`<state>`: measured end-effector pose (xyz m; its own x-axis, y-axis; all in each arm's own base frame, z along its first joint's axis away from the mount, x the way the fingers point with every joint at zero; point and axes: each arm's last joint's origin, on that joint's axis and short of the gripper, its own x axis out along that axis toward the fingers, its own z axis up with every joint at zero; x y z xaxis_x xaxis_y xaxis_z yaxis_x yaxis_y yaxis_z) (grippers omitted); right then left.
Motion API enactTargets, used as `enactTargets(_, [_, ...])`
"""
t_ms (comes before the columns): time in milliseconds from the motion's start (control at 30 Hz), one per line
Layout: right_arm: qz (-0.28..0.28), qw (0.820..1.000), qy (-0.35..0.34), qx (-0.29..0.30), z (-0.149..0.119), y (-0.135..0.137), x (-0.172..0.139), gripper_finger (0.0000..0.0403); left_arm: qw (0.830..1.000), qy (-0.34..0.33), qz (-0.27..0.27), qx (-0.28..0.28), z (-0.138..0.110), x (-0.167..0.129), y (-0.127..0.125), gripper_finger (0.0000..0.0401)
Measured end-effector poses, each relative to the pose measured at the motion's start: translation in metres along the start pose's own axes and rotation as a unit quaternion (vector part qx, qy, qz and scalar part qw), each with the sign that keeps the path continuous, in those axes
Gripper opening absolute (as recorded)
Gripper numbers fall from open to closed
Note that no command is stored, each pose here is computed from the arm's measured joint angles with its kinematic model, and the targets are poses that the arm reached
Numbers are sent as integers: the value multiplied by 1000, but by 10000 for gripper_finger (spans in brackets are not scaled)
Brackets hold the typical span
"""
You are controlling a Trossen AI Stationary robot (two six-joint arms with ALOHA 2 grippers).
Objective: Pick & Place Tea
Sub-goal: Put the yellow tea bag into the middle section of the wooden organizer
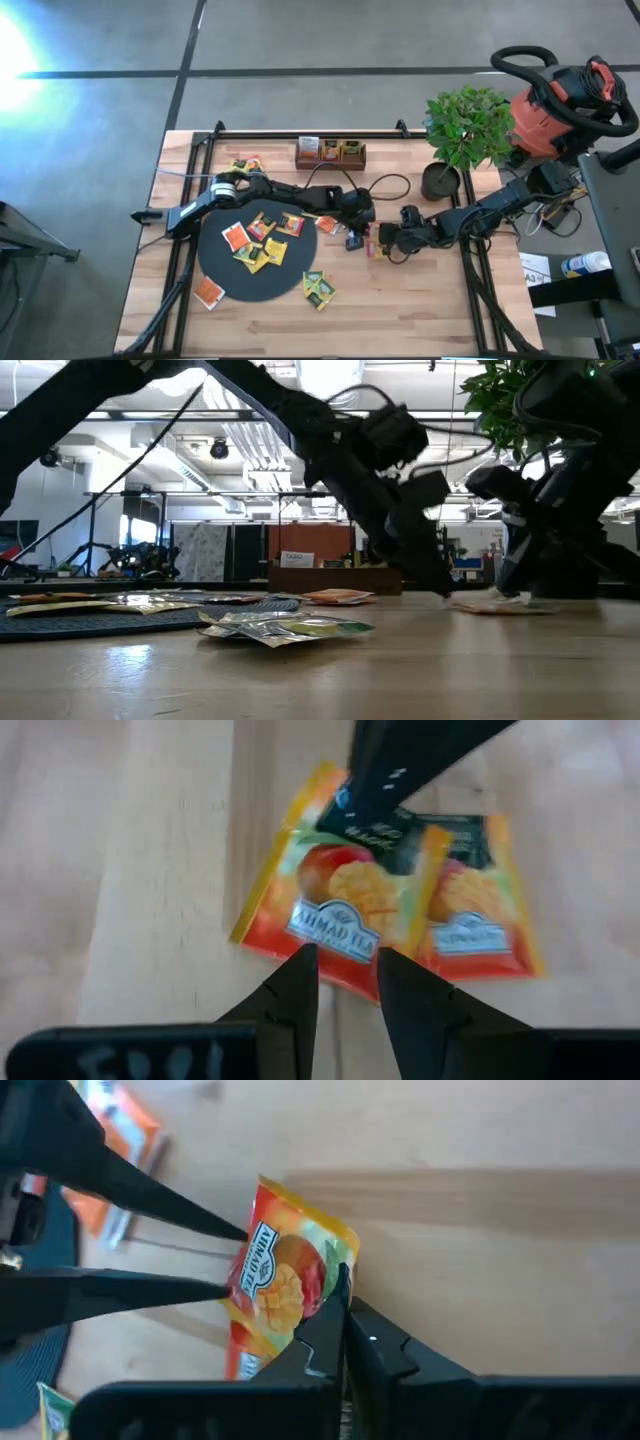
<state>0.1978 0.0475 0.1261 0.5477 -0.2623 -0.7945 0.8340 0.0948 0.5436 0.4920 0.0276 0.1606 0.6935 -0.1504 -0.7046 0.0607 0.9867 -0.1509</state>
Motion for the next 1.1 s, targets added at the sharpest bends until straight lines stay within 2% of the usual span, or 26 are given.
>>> enactTargets(100, [14,999,-14,-49,1,14,-5,8,1000,10,4,8,10,-25,-5,100])
enactTargets(233, [2,989,-22,-147,3,36,-18,8,999,29,16,6,21,-66,-12,100])
enactTargets(367, [-32,969,-28,-243,9,59,-37,8,998,28,59,3,29,-114,-19,100])
enactTargets(500, [-42,942,-40,-332,23,84,-54,8,993,-9,113,-26,31,-165,-27,100])
enactTargets(667, [-28,908,-55,-414,53,115,-64,8,979,-56,175,-94,13,-210,-32,100])
enactTargets(800, [-15,892,-60,-448,84,136,-68,8,961,-87,209,-159,-13,-226,-32,100])
enactTargets(933, [14,882,-29,-471,107,154,-67,8,948,-118,211,-208,-38,-231,-32,100])
enactTargets(1100, [22,849,10,-527,119,176,-57,8,942,-116,195,-246,-63,-235,-34,101])
